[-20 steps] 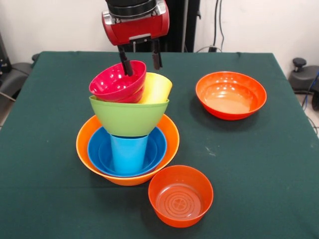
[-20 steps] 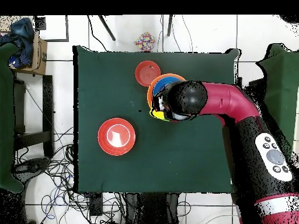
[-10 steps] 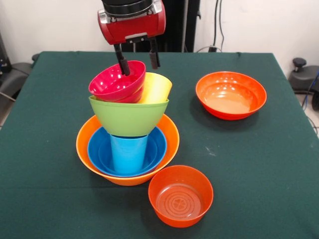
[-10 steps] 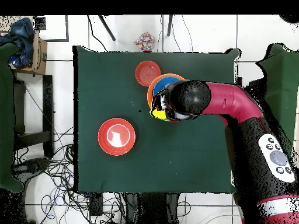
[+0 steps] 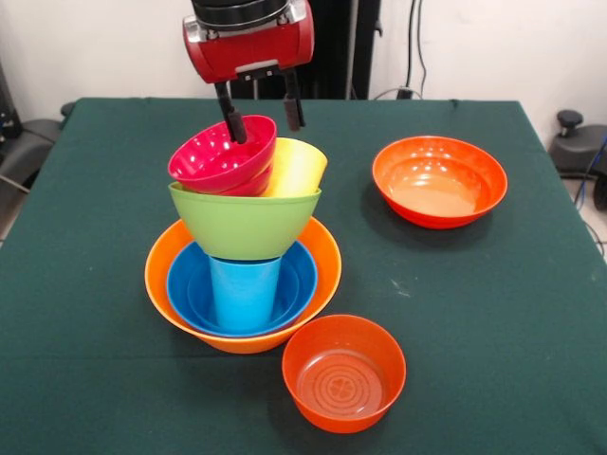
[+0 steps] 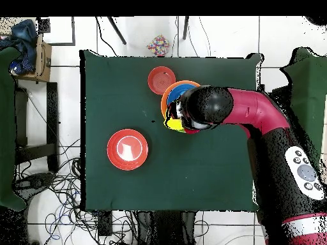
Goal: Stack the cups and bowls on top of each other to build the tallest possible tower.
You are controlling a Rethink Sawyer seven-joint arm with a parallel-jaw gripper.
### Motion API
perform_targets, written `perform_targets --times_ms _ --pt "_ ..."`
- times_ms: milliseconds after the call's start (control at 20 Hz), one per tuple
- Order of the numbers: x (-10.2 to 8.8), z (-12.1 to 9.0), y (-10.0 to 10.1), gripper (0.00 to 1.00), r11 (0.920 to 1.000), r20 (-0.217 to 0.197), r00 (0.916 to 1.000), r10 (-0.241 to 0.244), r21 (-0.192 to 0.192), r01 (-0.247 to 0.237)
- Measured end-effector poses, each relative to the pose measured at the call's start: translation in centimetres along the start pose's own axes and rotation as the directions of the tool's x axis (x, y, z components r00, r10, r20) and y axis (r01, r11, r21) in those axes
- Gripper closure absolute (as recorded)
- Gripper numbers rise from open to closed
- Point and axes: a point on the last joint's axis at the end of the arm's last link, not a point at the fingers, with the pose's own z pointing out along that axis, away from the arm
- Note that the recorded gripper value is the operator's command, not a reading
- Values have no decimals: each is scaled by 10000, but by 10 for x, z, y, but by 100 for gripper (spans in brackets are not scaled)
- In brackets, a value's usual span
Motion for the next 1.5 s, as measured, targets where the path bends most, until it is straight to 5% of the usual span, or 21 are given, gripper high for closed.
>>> perform_targets --times_ms 500,850,1150,1500 --pt "-17 -37 -22 0 9948 213 9962 844 -598 -830" --pt "-29 -81 -56 0 9808 202 9866 1622 -1134 -1589" --pt "-41 -113 -88 0 9718 776 9747 2097 -1263 -1990" --pt "-55 -138 -103 0 9673 1374 9626 2335 -1336 -2156"
